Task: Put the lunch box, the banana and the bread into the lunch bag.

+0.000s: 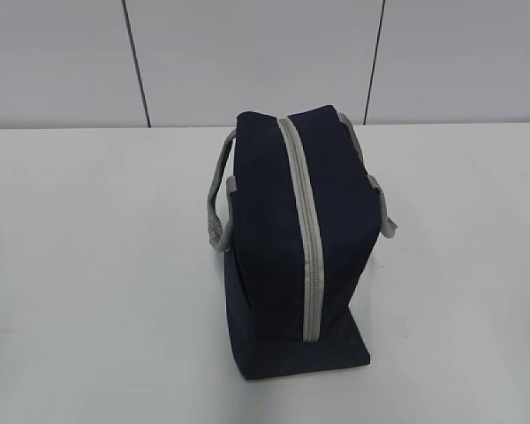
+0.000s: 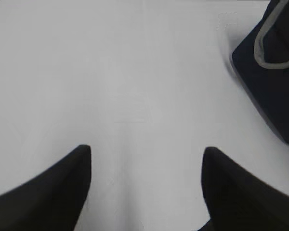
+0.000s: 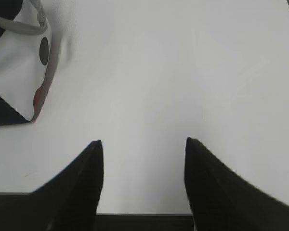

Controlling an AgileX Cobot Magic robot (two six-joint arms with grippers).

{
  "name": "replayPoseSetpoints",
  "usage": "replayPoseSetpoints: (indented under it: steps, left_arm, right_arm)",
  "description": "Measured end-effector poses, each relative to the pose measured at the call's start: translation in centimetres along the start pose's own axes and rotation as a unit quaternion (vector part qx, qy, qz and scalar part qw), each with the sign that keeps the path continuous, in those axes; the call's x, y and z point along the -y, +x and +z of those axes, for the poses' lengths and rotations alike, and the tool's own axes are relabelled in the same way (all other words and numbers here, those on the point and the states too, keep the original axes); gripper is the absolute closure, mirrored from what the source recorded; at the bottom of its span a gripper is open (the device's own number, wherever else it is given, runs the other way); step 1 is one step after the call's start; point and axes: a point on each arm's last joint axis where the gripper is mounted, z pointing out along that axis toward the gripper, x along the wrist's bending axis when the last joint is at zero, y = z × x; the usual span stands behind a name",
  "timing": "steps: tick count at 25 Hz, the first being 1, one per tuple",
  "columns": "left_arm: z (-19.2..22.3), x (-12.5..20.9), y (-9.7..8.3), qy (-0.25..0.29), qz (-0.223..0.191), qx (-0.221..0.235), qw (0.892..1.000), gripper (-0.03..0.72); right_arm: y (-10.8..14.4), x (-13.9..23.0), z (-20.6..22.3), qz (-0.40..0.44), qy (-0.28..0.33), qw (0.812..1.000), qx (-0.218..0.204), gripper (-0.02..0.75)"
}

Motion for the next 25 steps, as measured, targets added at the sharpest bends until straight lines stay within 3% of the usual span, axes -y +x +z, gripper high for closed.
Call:
replayPoseSetpoints:
  steps: [7, 25]
  left_arm:
    - [-0.01, 0.01, 0.00, 0.000, -0.001, -0.001, 1.000, 0.202]
    - [-0.01, 0.01, -0.02, 0.000, -0.001, 0.000, 1.000, 0.202]
  right_arm:
    - [-0.06, 0.63, -0.86, 0.020, -0.031, 0.999, 0.028, 0.335]
    - [-0.06, 0.67, -0.88, 0.021, -0.031, 0.999, 0.030, 0.335]
